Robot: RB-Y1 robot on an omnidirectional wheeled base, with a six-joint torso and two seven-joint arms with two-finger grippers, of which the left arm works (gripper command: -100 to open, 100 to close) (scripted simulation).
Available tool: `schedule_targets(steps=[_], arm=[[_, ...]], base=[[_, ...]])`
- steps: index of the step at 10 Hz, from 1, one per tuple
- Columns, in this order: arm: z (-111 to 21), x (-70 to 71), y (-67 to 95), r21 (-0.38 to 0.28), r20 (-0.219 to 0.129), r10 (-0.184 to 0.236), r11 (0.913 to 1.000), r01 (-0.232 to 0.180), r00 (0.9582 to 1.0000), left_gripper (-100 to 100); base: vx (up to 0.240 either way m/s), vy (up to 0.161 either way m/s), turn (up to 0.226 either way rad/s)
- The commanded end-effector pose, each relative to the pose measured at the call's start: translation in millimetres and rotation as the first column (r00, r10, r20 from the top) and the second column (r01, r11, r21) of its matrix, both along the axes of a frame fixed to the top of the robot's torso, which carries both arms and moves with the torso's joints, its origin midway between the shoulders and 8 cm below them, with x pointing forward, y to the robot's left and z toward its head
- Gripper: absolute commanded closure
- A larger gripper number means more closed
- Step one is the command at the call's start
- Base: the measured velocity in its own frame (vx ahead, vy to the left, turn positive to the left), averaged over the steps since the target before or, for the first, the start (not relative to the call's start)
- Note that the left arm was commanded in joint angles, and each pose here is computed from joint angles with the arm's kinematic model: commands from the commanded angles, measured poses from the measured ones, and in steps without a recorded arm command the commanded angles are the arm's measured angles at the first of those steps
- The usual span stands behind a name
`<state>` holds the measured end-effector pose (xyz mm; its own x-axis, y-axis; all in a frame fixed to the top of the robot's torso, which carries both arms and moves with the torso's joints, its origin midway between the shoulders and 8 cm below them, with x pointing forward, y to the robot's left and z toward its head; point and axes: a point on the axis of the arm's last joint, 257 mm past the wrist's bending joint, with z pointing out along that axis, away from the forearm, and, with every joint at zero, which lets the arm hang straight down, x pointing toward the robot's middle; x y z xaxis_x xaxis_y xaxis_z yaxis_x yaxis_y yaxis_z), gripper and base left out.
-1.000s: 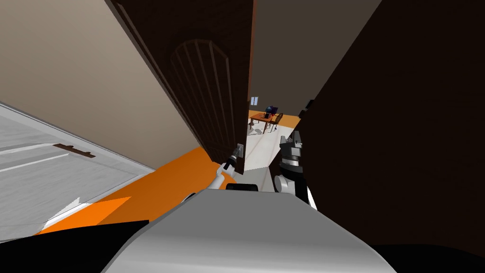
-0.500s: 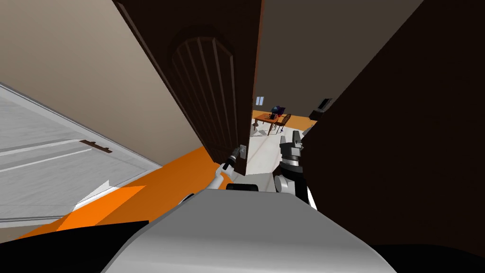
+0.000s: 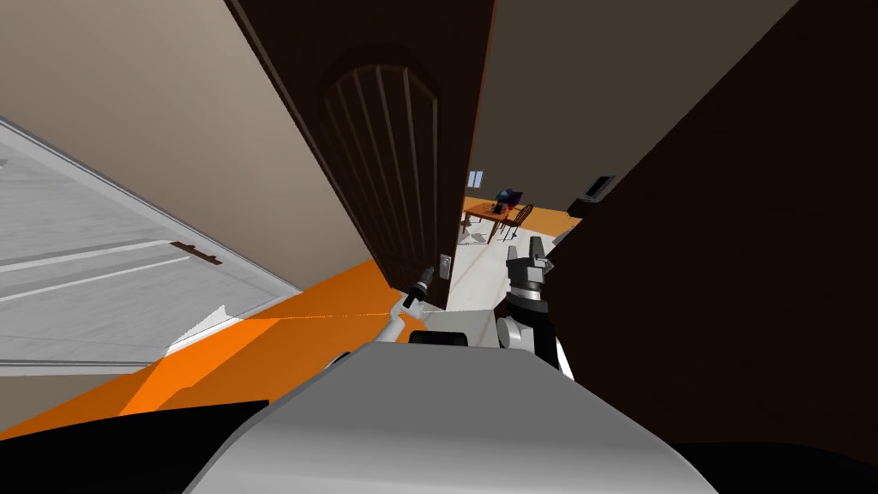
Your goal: Push the door open
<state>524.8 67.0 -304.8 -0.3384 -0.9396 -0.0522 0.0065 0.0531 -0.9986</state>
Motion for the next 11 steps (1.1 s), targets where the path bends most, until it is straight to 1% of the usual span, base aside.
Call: schedule_targets(steps=[1,4,5,6,11], arm=[[2.4,-1.5,-5.7,-0.014,-0.002,-0.007,0.9999,0.007,1.0000,-100],[6.9,-4.8,-17.6,-0.042,-0.006,-0.017,0.9990,0.017,0.9998,-100],[5.8,-4.6,-15.0,-0.037,-0.006,-0.015,0.9992,0.015,0.9999,-100],[5.1,-2.9,-11.0,-0.030,-0.003,-0.011,0.9995,0.011,0.9999,-100],[6.5,1.8,-7.0,-0.027,0.005,0.000,0.9996,0.000,1.0000,-100]], base=[[-0.255,-0.008,0.024],[-0.242,-0.001,0.025],[-0.109,0.013,-0.003],[0.087,-0.062,-0.039],[0.192,-0.088,-0.020]])
